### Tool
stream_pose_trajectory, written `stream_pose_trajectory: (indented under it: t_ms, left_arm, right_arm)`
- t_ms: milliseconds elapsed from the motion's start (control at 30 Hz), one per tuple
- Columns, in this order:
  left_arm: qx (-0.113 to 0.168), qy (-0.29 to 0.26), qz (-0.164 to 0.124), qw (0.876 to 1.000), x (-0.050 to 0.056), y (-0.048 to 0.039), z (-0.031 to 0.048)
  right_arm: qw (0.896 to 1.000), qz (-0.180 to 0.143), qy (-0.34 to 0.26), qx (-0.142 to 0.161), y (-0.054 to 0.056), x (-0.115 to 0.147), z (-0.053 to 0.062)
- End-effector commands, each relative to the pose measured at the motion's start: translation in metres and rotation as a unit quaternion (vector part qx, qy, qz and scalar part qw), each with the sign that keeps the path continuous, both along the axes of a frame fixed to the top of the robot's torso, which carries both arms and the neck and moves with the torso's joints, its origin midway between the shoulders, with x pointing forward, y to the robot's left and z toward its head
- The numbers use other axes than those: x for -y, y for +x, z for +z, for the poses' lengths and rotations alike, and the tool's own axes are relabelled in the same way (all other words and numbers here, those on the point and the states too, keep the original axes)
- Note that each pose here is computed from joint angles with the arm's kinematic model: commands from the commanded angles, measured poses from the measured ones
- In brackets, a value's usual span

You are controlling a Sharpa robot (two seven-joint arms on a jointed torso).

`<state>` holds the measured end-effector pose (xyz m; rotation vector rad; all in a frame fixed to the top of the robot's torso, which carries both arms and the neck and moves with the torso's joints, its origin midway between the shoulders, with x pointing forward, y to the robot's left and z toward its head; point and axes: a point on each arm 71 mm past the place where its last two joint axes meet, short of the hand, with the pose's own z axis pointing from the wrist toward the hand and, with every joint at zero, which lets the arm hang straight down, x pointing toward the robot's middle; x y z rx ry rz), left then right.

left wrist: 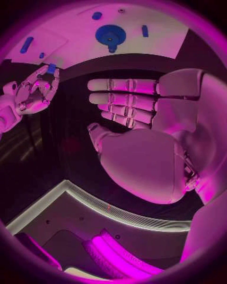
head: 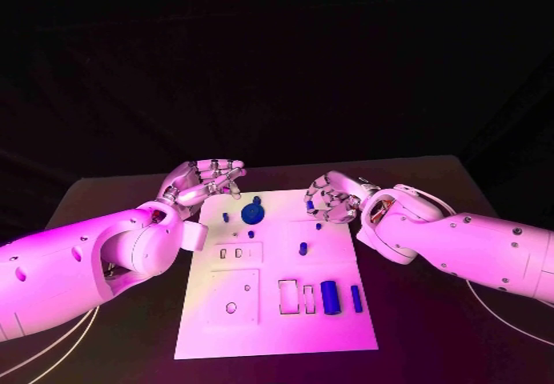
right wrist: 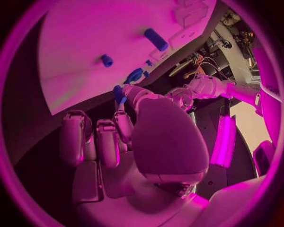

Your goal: Assemble the parts on the task board

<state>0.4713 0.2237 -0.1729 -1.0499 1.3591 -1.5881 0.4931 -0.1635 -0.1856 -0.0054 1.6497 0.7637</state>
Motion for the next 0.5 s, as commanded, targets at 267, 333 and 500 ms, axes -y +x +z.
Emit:
stream_pose_trajectory:
  t_ms: [267, 333, 500]
  left_arm:
    - [0.004, -0.007, -0.01, 1.0, 0.005, -0.0007, 0.0015]
    - [0.004, -0.007, -0.01, 1.0, 0.005, -0.0006, 0.0015]
    - [0.005, -0.008, -0.011, 1.0, 0.006, -0.0003, 0.0014]
  right_arm:
    - [0.999, 0.021, 0.011, -0.033, -0.024, -0.05, -0.001]
    - [0.999, 0.029, 0.012, -0.04, -0.028, -0.057, -0.002]
    - [0.998, 0.048, 0.006, -0.05, -0.037, -0.08, -0.008]
